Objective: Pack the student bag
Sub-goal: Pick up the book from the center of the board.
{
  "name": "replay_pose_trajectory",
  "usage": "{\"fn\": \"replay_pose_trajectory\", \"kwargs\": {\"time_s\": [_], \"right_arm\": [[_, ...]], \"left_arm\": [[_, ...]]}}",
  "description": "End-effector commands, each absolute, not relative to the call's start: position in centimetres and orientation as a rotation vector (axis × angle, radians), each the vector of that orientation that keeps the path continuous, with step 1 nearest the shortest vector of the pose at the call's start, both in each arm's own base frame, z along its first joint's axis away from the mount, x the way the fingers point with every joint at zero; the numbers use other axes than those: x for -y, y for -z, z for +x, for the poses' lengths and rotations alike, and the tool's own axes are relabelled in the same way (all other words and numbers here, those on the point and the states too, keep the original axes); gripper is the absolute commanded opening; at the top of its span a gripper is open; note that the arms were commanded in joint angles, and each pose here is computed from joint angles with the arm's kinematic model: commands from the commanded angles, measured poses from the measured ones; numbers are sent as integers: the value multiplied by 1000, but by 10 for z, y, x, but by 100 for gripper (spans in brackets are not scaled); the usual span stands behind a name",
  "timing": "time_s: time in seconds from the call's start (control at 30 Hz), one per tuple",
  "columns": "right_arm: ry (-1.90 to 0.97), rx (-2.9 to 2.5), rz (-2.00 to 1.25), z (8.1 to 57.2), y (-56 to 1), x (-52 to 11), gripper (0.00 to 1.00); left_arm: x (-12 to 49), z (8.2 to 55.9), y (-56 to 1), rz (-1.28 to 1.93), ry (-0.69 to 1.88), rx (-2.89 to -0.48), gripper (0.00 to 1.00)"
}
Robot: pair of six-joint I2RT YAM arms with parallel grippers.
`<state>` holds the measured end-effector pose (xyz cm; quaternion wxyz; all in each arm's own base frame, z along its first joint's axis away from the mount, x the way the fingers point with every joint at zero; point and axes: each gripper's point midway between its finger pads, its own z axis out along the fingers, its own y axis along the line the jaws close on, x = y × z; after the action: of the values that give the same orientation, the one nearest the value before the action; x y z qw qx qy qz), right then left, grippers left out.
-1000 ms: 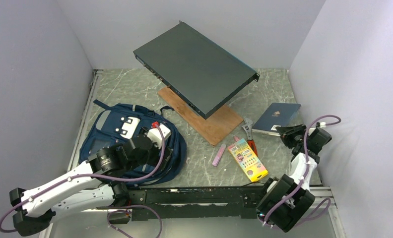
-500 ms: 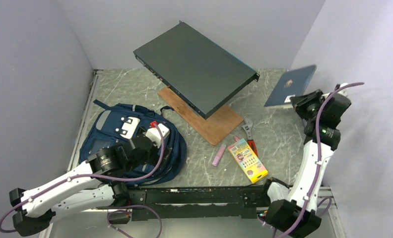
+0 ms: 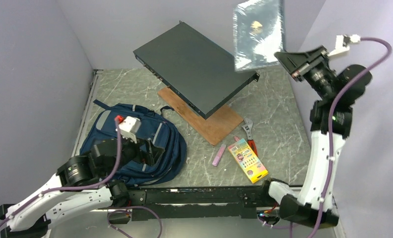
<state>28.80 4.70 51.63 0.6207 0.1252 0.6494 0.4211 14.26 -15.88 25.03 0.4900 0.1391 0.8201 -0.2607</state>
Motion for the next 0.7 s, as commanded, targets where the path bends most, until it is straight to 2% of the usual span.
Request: {"fn": "replay_pose_trajectory", "kwargs": {"time_s": [0.0, 0.1, 0.27, 0.4, 0.67], "right_arm": [[-1446, -1354, -142, 255, -577, -137, 0], [-1712, -1402, -337, 235, -566, -208, 0], [-1989, -1438, -428, 207, -534, -286, 0], [-2174, -1413, -441, 186, -515, -322, 0], [-2428, -1363, -422, 164, -488, -358, 0]], "left_arm": [[160, 127, -306, 121, 921, -1911, 100], [160, 114, -333, 42, 1101, -1838, 100], [155, 99, -381, -83, 1392, -1607, 100], [139, 91, -397, -182, 1557, -1418, 100], [116, 96, -395, -343, 1649, -1228, 100]]}}
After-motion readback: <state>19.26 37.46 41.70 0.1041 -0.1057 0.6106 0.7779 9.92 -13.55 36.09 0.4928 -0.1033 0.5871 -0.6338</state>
